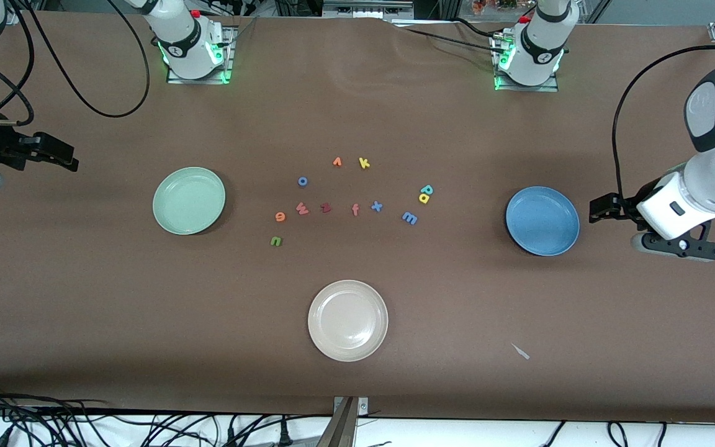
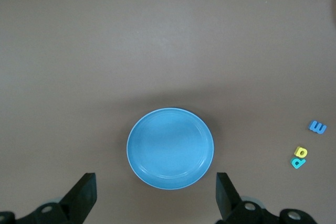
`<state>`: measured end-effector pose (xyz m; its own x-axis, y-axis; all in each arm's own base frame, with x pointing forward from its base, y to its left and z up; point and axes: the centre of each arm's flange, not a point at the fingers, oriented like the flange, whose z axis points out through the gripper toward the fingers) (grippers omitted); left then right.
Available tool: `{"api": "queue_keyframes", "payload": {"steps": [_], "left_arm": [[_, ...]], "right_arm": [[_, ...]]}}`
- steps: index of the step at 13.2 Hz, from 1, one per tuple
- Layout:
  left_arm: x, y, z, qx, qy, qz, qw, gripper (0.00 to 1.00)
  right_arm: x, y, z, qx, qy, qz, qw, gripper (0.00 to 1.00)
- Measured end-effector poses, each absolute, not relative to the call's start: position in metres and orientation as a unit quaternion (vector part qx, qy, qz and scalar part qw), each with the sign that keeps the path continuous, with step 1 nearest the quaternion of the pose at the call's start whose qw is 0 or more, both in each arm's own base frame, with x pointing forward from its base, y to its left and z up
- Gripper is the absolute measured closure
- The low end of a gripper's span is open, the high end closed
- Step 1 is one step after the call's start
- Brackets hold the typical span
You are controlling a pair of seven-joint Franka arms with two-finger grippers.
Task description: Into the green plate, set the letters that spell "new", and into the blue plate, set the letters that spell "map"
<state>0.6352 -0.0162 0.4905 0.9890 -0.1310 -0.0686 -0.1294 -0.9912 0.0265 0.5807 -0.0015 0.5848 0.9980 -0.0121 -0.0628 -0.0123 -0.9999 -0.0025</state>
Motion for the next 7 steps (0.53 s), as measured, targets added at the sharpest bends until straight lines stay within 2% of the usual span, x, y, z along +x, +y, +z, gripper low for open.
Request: {"api": "queue_keyframes", "payload": {"steps": [7], "left_arm": [[0.638, -0.01, 0.478, 0.997, -0.059, -0.046, 0.013, 0.0]], "right_arm": [[0.58, -0.002, 0.585, -0.999, 0.006, 0.035, 0.001, 0.0]]}}
